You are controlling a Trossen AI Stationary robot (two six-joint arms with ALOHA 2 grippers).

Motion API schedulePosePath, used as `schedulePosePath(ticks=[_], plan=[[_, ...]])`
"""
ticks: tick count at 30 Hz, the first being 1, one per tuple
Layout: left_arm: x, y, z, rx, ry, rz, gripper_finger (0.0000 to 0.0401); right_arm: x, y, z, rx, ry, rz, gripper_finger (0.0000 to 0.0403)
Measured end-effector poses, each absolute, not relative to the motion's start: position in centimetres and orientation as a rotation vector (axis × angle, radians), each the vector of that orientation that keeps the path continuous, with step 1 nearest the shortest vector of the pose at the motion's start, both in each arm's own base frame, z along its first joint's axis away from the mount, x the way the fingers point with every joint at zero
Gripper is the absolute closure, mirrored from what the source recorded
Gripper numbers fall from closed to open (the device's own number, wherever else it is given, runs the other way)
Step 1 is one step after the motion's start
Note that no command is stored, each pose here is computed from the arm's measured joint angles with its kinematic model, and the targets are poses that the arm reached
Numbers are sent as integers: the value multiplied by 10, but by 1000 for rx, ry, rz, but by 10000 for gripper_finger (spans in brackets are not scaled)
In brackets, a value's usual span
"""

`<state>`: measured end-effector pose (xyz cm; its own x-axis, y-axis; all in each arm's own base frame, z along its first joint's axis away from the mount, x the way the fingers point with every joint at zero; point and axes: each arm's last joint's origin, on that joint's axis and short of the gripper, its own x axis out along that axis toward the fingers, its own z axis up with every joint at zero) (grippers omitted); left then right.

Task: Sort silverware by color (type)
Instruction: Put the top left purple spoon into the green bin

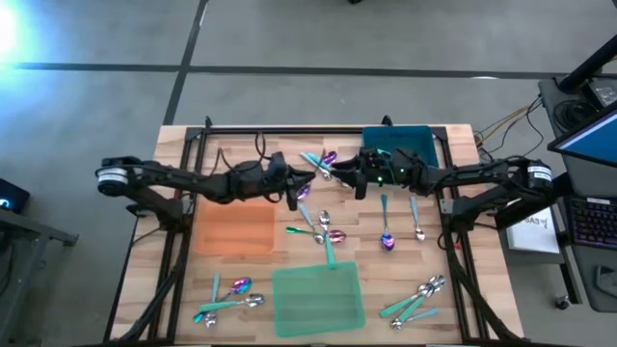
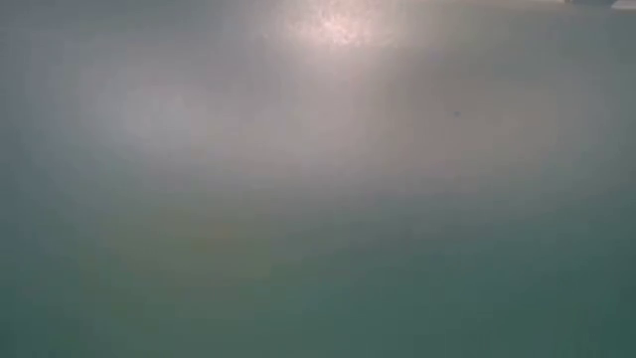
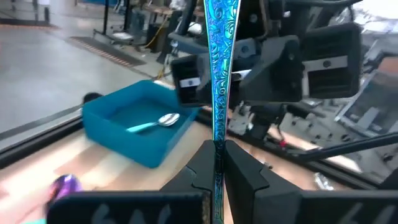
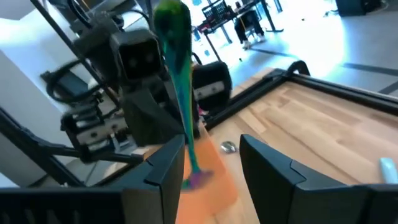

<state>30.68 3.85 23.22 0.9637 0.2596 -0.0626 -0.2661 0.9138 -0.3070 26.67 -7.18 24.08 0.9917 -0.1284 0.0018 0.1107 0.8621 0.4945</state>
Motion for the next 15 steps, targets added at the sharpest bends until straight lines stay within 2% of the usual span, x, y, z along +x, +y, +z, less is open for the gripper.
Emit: schedulePosePath(ticks=[4,8,15], plan=[[313,37,229,-359,-26,188,399,272,-71,245,496,-39,-112,257],[317,37,223,-383,-24,185,399,276,-67,248,395,-37,-85,257],[317,36,224,-393,-40,180,399,277,-65,252,375,-44,-75,257]])
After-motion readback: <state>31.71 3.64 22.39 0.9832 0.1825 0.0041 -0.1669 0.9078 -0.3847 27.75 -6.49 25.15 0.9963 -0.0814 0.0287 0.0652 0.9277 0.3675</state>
